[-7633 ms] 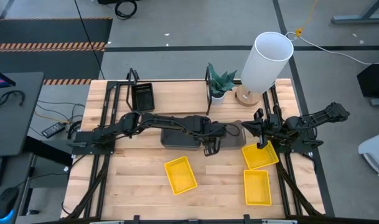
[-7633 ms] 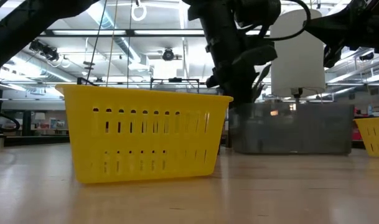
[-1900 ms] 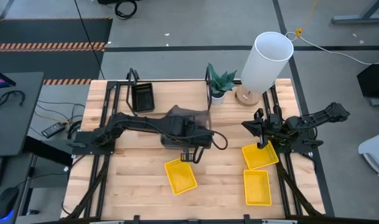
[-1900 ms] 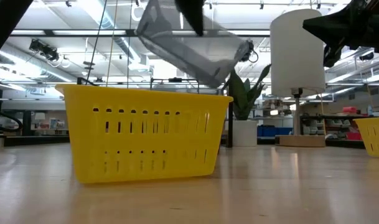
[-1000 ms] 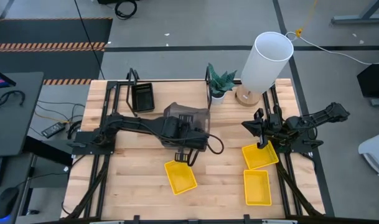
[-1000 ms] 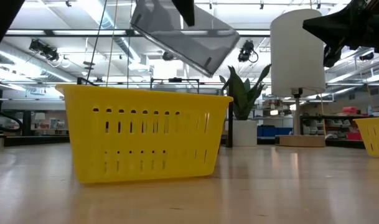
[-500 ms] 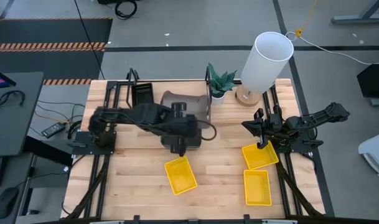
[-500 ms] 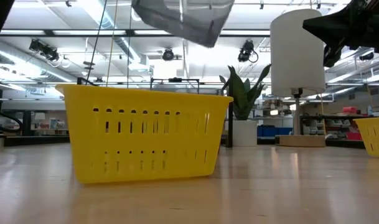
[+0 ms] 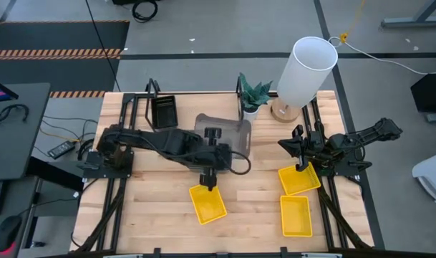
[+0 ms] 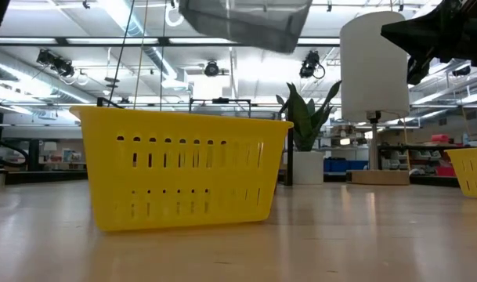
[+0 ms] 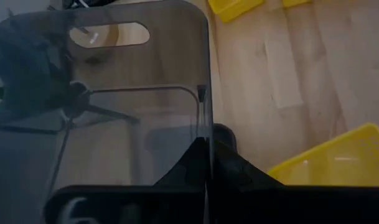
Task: Stack baskets on shelf by color
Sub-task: Stack the right gray bin on the stacked gray bins
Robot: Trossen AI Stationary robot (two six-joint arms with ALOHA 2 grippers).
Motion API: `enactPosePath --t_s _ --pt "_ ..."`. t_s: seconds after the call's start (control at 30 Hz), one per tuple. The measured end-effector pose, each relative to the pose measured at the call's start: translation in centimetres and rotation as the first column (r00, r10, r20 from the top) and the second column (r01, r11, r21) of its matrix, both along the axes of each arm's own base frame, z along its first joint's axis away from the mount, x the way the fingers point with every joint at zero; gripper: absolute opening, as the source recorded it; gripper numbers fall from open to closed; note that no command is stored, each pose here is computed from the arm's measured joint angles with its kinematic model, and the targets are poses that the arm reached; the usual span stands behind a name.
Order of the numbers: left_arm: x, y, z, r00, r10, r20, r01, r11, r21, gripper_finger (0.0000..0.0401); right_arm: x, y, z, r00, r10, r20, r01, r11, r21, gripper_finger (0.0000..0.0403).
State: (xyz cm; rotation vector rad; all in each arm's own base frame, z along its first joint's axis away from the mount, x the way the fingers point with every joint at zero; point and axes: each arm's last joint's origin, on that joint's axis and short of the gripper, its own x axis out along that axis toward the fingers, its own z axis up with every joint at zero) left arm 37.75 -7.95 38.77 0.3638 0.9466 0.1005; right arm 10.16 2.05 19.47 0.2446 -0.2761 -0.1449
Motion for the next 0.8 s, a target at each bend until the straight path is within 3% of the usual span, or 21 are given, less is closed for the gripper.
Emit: enactPosePath --t_s 0.37,0.8 --pt "-2.6 1.6 -3.2 0.992 0.004 0.128 0.017 0.987 -0.162 0.0009 0.0 0.0 0.0 1.0 0.0 0.0 0.0 1.0 0.0 0.0012" --pt "-3.5 1.8 -9.1 0.98 0.083 0.179 -0.042 0.974 -0.223 0.0009 0.0 0.0 0.0 1.0 0.0 0.0 0.0 1.0 0.0 0.0012"
